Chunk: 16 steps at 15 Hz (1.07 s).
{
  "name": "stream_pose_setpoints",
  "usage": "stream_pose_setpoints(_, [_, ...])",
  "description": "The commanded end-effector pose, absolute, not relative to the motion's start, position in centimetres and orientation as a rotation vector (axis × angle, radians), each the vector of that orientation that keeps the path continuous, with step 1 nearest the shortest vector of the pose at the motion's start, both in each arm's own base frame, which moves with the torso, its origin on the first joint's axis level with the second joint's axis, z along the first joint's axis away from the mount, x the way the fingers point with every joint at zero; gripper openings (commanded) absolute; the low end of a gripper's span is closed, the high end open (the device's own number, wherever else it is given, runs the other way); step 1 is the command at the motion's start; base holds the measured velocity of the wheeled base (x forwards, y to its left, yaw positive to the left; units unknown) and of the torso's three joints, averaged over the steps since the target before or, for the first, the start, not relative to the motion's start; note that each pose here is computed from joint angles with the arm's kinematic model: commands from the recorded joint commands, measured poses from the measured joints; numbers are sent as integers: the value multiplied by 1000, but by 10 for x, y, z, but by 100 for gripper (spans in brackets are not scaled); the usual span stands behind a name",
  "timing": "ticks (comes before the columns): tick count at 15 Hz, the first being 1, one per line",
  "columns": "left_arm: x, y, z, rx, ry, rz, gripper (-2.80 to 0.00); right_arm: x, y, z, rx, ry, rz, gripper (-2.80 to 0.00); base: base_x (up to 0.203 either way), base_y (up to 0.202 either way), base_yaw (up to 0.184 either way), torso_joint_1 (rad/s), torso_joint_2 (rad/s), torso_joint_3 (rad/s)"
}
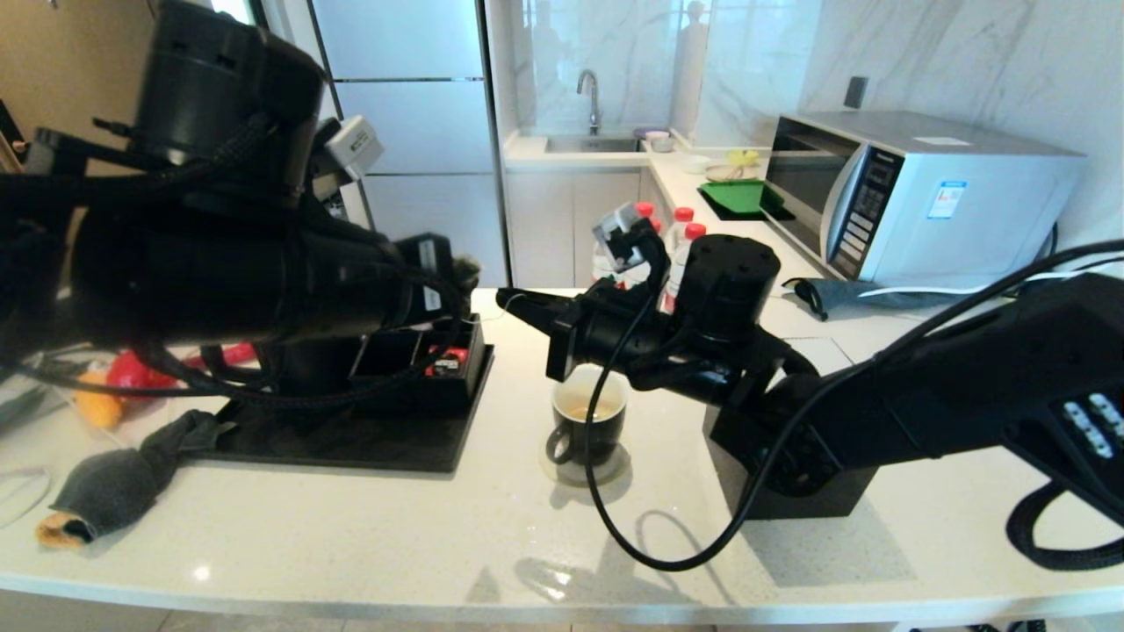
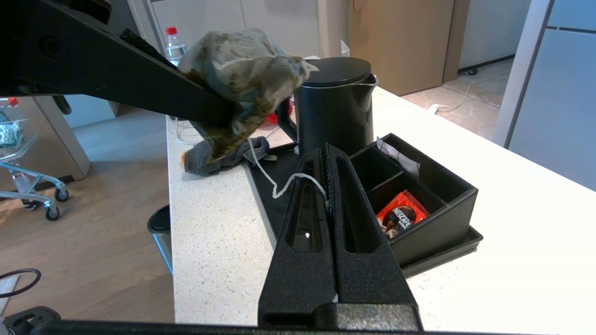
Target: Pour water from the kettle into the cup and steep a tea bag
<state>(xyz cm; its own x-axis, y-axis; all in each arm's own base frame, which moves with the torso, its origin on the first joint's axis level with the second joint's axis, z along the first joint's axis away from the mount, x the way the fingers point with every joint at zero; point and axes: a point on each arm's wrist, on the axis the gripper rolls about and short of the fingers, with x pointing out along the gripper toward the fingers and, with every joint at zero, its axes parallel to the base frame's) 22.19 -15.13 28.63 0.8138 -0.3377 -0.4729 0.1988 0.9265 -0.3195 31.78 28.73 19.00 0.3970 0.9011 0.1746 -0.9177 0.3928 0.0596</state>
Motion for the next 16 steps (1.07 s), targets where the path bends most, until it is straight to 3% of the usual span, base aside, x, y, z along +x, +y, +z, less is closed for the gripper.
stream_pose_setpoints(1, [221,-151,287,-265,549,-288,-280,318,287,189,155,-125,1160,-280,0,0,0,0,0,0])
stream_pose_setpoints(5, [221,-151,287,-265,549,-288,-280,318,287,189,155,-123,1160,-280,0,0,0,0,0,0])
stream_pose_setpoints(6, [221,-151,287,-265,550,-288,-218,318,287,189,155,-123,1160,-280,0,0,0,0,0,0])
stream_pose_setpoints(7, [221,-151,287,-265,550,-288,0,318,287,189,155,-121,1160,-280,0,0,0,0,0,0])
stream_pose_setpoints(16, [231,-133,259,-236,626,-188,0,332,268,190,150,-125,1106,-280,0,0,0,0,0,0])
